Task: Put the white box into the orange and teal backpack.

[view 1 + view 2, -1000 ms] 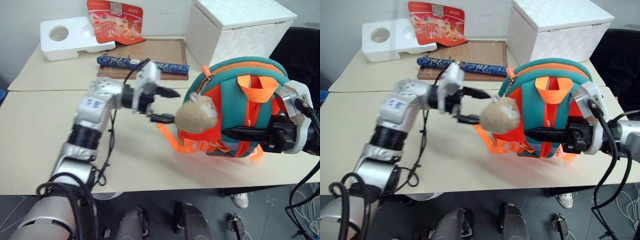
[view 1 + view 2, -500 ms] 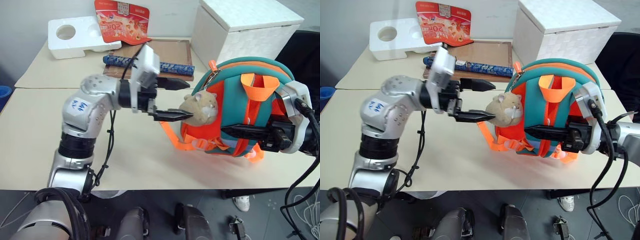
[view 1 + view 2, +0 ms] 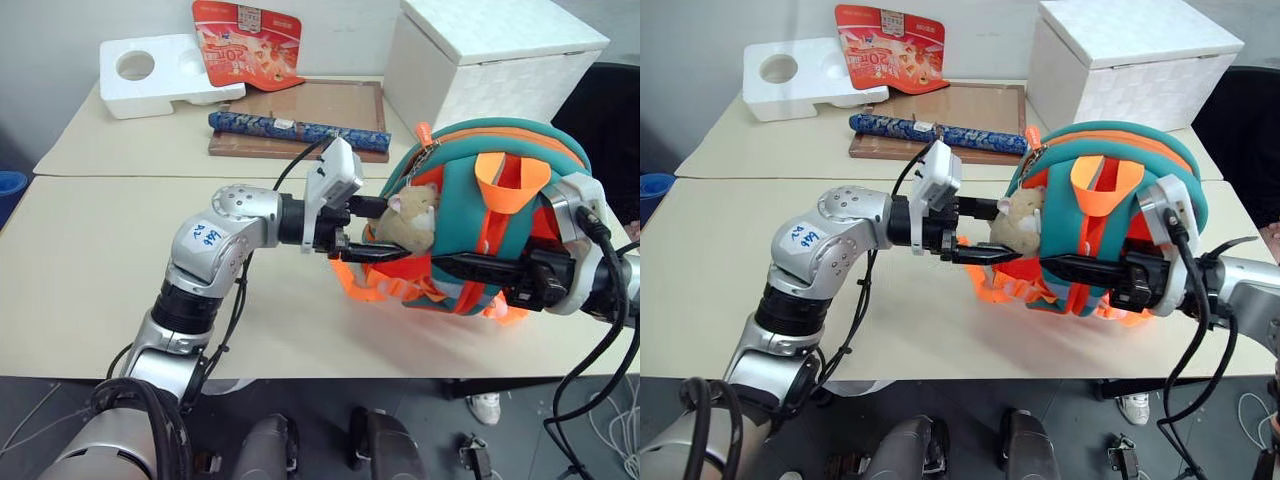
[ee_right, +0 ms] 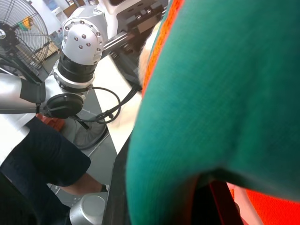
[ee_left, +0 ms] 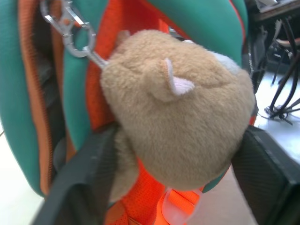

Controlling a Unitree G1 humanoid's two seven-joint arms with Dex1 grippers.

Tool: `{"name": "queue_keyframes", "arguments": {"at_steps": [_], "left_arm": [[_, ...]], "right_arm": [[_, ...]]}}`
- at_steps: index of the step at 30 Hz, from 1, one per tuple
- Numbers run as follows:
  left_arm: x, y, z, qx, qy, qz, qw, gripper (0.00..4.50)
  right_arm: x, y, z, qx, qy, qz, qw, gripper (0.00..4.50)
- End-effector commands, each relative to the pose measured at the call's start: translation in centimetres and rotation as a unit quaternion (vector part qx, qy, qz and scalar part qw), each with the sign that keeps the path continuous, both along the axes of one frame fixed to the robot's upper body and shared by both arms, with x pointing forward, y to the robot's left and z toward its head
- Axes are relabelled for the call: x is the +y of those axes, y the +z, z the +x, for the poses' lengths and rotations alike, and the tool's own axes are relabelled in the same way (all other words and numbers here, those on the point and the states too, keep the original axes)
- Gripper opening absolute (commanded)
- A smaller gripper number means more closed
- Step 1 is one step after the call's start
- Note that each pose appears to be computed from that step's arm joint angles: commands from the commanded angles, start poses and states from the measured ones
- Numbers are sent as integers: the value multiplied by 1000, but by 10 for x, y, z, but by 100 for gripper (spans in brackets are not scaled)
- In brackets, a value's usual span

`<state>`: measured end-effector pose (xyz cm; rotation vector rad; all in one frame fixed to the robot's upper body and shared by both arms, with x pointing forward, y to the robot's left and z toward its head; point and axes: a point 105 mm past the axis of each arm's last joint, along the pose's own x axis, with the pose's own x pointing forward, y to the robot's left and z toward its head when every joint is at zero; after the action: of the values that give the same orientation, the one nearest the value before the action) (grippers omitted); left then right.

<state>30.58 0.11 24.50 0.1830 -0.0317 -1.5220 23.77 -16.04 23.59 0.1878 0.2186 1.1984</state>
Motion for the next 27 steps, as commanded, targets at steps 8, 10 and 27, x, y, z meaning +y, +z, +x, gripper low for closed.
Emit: {"name": "queue_keyframes", "arguments": {"at_steps": [8,10,27], "left_arm": [[8,35,1,-6,-7,-65,998,71],[23,44,4,7,-5,-67,998,71],[82,-58,73,-162,81,224,958,71]], "right_arm": [[-5,15,1,-47,-14,-9,999,0],[-8,15,0,-48,-14,-12,999,0],[-23,18,-3,-60,-47,-8,997,0]]}}
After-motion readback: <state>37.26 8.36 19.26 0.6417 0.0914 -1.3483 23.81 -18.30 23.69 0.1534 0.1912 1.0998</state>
